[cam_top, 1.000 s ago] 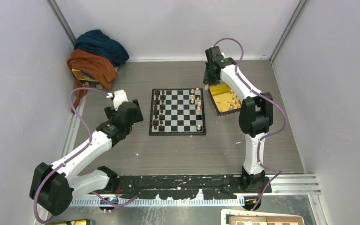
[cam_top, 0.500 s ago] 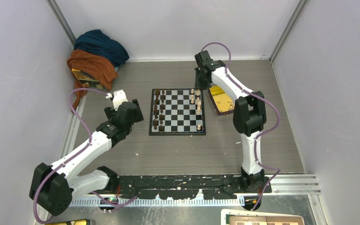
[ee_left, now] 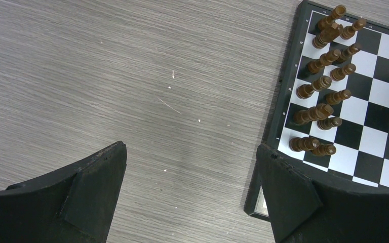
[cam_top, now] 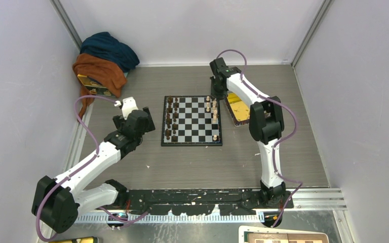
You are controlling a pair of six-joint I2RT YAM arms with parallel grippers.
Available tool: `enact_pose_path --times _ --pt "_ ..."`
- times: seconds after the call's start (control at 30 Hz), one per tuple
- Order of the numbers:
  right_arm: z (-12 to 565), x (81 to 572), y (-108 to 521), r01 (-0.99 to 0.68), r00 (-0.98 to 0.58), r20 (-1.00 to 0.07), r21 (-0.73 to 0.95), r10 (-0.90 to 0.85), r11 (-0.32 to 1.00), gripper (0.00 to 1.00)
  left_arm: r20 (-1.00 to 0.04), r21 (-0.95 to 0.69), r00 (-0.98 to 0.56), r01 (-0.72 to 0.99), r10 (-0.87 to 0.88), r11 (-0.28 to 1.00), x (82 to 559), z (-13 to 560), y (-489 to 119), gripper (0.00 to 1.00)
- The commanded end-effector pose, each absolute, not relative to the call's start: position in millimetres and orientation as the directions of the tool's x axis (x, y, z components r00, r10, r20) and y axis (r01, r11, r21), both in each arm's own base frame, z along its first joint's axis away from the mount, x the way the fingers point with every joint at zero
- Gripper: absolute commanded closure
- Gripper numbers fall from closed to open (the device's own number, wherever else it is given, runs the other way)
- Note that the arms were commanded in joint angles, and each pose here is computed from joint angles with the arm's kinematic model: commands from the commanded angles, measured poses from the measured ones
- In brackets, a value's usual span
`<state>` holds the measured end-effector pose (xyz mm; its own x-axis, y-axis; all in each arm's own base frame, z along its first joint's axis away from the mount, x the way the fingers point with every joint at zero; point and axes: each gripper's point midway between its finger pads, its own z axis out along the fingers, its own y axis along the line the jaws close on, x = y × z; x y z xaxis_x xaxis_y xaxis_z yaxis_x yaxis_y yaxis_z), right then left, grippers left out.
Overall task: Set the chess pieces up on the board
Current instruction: Place the chess piece on the chessboard.
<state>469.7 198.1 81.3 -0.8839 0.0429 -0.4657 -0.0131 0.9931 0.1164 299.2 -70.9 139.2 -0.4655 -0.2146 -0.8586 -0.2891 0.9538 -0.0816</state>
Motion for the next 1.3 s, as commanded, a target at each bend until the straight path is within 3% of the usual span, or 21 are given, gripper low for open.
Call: enact_pose_path --times 0.0,0.5,0.67,0.9,1.27 --pt "99 487 207 -0.045 -0.852 -0.522 0.145 0.038 0.988 0.99 -0.872 -0.098 -0.432 -0.309 -0.231 0.946 302 146 -70 0.0" --pt "89 491 210 -0.05 -0.858 -0.513 0.147 0.033 0.988 0.98 -0.87 -0.083 -0.442 -0.307 -0.219 0.948 305 142 -71 0.0" --pt "87 489 210 -0.052 -0.86 -0.51 0.145 0.029 0.988 0.93 -0.869 -0.084 -0.444 -0.305 -0.219 0.949 306 141 -72 0.0" --pt "92 489 210 -0.061 -0.856 -0.517 0.149 0.026 0.987 0.75 -0.868 -0.085 -0.446 -0.301 -0.22 0.95 307 141 -74 0.0" --pt "102 489 209 -0.065 -0.848 -0.53 0.151 0.025 0.986 0.65 -0.871 -0.086 -0.441 -0.297 -0.216 0.951 307 144 -73 0.0"
